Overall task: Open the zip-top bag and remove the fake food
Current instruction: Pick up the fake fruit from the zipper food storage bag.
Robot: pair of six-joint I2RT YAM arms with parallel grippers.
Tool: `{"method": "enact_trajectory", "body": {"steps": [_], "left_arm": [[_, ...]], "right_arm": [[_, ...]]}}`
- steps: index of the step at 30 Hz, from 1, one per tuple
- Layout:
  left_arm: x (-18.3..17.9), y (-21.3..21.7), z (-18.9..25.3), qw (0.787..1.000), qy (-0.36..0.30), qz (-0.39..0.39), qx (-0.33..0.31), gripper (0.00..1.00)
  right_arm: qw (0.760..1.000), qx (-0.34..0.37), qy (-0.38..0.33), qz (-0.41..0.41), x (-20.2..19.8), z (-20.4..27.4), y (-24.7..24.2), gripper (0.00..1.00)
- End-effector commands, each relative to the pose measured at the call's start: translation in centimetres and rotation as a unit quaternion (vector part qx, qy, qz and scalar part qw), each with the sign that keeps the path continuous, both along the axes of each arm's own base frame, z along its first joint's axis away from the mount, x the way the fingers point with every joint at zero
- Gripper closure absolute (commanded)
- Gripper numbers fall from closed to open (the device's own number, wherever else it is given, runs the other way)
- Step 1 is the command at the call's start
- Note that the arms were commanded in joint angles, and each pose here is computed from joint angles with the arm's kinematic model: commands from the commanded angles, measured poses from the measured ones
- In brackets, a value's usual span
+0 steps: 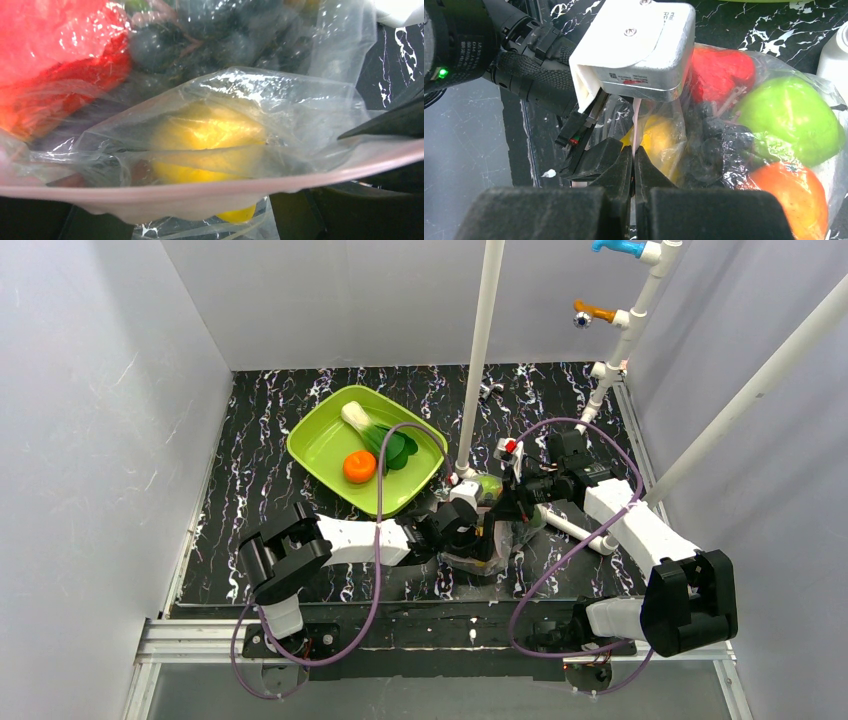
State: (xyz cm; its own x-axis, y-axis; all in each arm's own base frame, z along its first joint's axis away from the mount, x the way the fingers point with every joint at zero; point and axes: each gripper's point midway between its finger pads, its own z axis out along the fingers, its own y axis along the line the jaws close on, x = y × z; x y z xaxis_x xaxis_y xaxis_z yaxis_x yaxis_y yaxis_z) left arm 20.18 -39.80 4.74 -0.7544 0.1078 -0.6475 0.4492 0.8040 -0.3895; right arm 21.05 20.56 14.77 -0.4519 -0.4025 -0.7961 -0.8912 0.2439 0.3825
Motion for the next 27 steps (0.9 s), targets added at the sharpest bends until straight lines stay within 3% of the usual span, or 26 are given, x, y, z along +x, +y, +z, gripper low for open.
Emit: {"method": "enact_trajectory", "body": {"steps": [1, 7, 27], "left_arm": [[2.3, -0.2, 3.6, 0.997, -0.058, 0.026, -0.034, 0.21], [2.4, -0.2, 2.8, 0.998, -0.053, 0.028, -0.017, 0.27], [1.1, -1.1, 0.5, 1.000, 0.004, -0.010, 0.012, 0.22]], "right_arm": [[0.999, 0.025, -0.017, 0.019, 0.2, 1.9, 0.8, 0.99], [0.999, 0.024, -0.017, 0.019, 0.2, 1.9, 0.7, 0.99], [0.999, 0.024, -0.019, 0.020, 0.2, 2.0, 0.7, 0.99]]}}
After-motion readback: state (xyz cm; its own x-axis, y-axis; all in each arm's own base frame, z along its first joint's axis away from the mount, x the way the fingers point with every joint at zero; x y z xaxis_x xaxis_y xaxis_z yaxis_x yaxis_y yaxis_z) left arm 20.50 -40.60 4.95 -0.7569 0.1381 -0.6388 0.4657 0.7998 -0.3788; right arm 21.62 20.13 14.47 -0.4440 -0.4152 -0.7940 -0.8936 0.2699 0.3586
